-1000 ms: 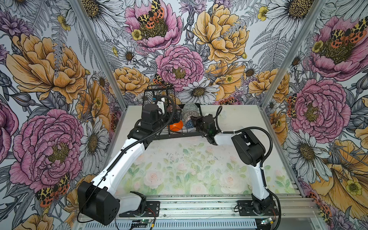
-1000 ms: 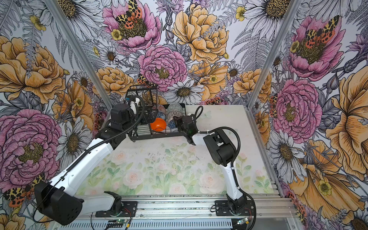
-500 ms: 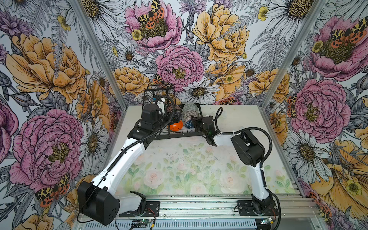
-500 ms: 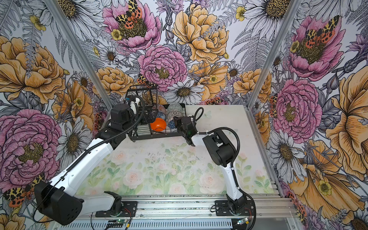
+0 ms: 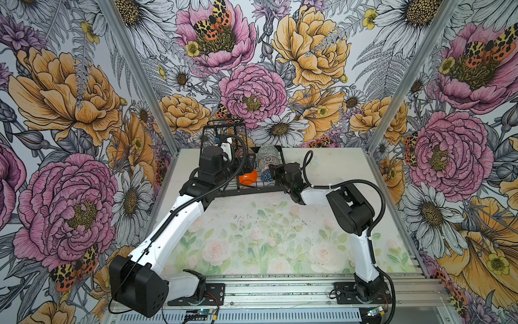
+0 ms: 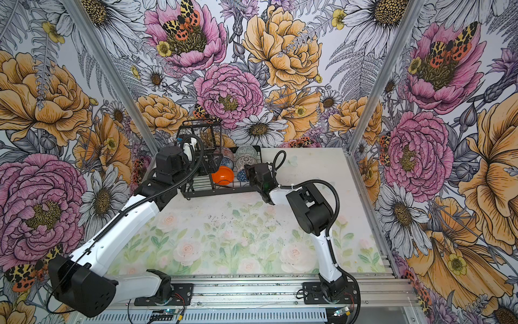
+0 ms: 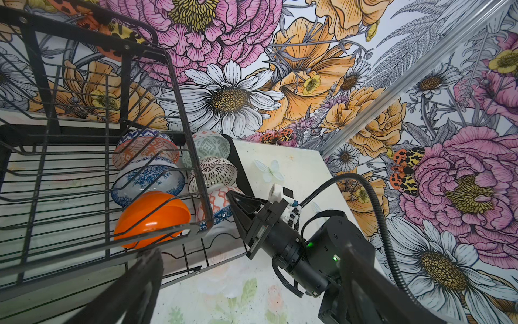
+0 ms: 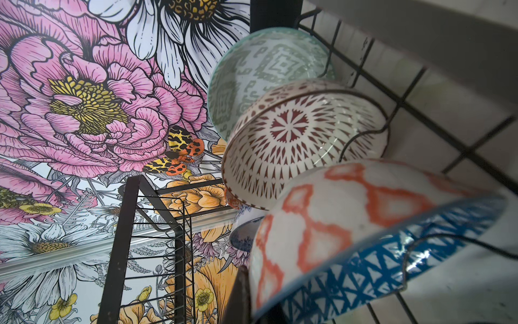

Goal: Load bowls into a dish rack
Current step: Place the bowl in the dish rack.

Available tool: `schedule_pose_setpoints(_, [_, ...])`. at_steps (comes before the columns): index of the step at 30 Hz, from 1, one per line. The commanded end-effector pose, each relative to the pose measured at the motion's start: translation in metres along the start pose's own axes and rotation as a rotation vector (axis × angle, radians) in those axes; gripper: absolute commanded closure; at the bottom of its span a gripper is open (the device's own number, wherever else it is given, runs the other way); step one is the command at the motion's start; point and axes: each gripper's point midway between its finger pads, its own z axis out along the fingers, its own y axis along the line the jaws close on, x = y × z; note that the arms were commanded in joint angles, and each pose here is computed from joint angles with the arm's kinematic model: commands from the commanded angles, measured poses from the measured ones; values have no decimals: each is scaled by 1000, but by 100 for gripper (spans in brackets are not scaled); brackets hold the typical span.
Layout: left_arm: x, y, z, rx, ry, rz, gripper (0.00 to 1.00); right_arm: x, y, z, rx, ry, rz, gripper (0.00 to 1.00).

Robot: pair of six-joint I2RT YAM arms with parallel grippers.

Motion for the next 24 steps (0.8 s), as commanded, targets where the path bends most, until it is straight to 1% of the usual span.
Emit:
schedule_pose_setpoints(1, [-3,-2,-9,19,-12,-13,1,42,-15,-1,90,145,9,100])
schedule_pose_setpoints(2, [-3,-3,-9,20,-12,-12,1,41,-14,-1,91,145,7,100])
schedule_pose_setpoints(6, [-3,-4,-10,22,-13,-12,1,44,-13,3,92,159,6,93])
schedule_pose_setpoints(15, [-2,-4,-9,21,-12,-11,1,45,-17,3,112,161,10,92])
schedule_pose_setpoints(24, [-2,-4,-9,21,-12,-12,1,46,-37,0,160,166,38,92])
